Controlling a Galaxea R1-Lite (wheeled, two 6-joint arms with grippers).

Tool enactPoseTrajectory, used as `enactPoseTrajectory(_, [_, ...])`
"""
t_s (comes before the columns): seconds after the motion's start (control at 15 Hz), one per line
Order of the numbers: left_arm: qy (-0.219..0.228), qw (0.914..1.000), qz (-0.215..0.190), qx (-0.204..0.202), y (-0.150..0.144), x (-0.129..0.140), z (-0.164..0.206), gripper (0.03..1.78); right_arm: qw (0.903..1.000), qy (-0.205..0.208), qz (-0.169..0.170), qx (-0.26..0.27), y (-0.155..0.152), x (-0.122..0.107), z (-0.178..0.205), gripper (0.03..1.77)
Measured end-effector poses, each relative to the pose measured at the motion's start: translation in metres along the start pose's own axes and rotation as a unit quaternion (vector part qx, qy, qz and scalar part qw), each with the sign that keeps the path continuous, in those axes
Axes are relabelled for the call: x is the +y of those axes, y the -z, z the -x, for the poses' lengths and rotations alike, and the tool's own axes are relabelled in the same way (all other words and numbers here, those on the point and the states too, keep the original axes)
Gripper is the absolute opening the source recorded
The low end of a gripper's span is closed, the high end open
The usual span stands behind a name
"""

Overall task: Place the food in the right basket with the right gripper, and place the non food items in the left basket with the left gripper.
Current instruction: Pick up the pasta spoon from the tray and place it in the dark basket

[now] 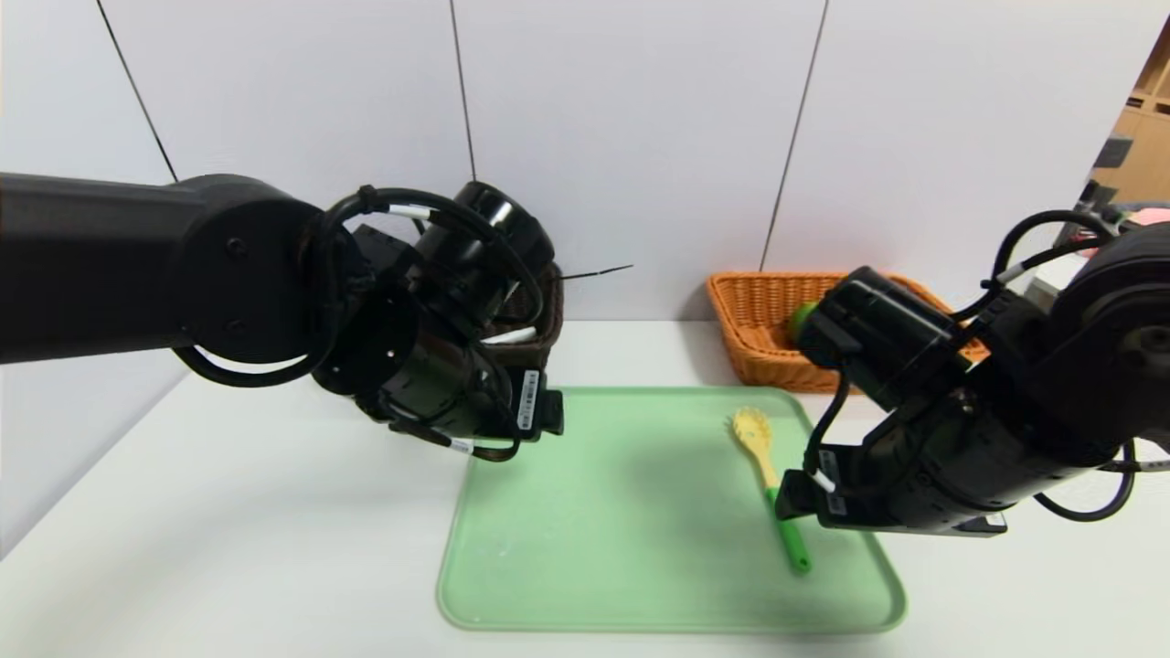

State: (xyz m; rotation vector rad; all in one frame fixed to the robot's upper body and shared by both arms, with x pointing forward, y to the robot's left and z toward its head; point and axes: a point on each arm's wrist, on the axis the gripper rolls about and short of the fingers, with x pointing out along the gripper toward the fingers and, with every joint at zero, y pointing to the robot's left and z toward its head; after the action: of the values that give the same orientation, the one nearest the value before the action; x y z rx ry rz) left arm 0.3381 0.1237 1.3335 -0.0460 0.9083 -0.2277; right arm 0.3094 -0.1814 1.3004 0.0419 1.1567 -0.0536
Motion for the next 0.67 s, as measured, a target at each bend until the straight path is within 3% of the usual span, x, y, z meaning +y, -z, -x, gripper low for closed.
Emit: enactPoseTrajectory(0.67, [-0.005, 0.9996, -0.013, 0.023, 0.018, -0.003, -0.006, 1.69, 0.9997, 0.007, 0.02, -0.012, -0.026, 0.04, -0.051, 1.71])
